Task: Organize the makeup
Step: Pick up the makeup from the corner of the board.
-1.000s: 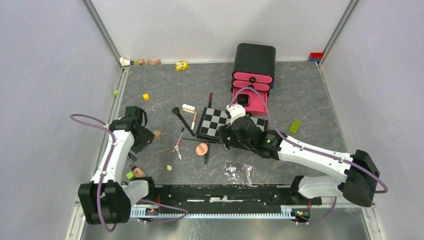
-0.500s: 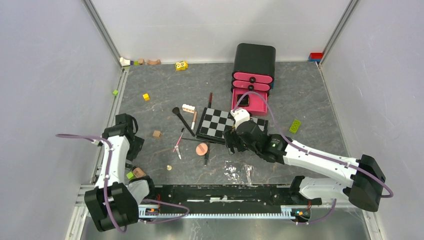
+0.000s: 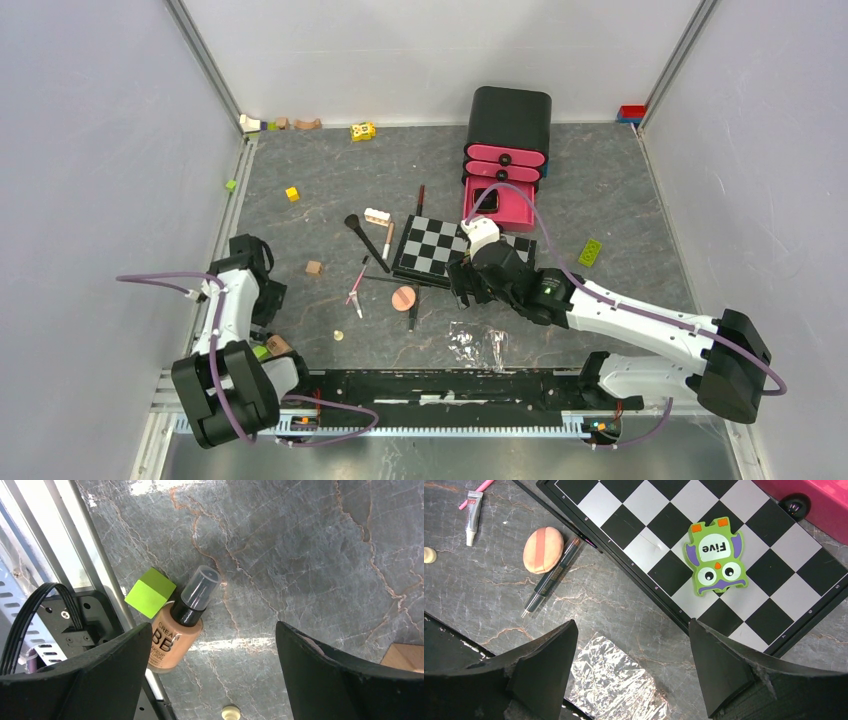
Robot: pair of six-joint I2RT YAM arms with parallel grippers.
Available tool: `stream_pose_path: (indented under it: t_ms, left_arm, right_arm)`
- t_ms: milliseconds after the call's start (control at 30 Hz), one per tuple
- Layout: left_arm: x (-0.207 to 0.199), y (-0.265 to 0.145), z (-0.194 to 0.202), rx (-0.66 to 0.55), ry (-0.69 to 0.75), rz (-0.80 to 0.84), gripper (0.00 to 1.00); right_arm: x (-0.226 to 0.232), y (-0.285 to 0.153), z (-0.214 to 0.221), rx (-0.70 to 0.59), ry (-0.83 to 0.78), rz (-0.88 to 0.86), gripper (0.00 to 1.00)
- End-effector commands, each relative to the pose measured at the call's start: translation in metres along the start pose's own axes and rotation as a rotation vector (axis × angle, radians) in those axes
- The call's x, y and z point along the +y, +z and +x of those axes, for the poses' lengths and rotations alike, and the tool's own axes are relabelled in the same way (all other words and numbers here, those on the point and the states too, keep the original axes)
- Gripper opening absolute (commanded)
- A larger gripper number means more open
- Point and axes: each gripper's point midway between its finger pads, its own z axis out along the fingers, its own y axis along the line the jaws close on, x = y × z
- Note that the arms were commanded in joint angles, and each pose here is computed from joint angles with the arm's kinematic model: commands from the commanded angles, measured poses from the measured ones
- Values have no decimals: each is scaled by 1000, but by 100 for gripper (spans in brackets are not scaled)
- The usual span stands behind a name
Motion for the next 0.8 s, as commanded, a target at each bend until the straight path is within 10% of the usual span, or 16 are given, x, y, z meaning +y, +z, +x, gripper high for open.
stream_pose_path:
  t_ms: [0, 267, 767]
  left_arm:
    - [-5, 11, -3, -22, -48, 0, 97]
    - [-4, 25, 6, -12, -45, -5, 92]
    - [-20, 27, 21, 31, -22, 138, 53]
  right_arm:
    - [2, -1, -7, -25, -1, -9, 89]
    - [4, 1, -7, -20, -7, -10, 89]
    - [5, 0, -10, -25, -2, -10, 89]
